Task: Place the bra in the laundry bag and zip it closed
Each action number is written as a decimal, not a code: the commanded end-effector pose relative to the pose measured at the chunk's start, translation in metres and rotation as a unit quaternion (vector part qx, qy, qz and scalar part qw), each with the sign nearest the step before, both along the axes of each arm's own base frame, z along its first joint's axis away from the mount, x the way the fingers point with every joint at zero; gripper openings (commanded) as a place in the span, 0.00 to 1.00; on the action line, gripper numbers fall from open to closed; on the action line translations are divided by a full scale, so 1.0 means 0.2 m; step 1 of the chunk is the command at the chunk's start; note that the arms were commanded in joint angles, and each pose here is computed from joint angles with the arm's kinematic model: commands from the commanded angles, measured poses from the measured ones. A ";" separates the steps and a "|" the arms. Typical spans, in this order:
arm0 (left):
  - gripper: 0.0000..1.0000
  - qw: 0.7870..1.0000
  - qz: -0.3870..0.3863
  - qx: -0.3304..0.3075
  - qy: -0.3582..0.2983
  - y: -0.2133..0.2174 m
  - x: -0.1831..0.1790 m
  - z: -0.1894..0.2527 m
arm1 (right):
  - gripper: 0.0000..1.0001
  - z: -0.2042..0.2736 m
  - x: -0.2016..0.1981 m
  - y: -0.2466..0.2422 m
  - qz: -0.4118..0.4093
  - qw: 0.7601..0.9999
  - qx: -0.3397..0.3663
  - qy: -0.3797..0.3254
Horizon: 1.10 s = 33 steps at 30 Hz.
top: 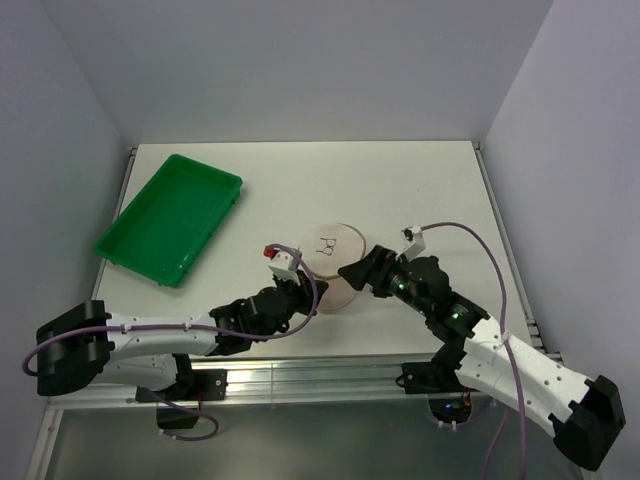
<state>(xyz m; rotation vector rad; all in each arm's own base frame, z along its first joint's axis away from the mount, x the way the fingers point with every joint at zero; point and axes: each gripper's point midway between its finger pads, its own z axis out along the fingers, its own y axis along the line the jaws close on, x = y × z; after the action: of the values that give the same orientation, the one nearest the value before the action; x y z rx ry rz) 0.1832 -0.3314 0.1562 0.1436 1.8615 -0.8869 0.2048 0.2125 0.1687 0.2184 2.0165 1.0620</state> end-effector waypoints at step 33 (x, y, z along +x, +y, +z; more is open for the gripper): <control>0.00 0.997 0.080 -0.016 -0.011 0.42 -0.04 0.04 | 0.00 0.24 0.32 -0.09 -0.032 0.997 -0.018 -0.063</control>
<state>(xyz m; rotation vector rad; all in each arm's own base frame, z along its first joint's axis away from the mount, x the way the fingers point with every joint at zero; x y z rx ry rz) 0.1683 -0.2733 0.1766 0.0396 1.7923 -0.9119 0.2382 0.2141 0.1844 0.2111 2.0120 1.0595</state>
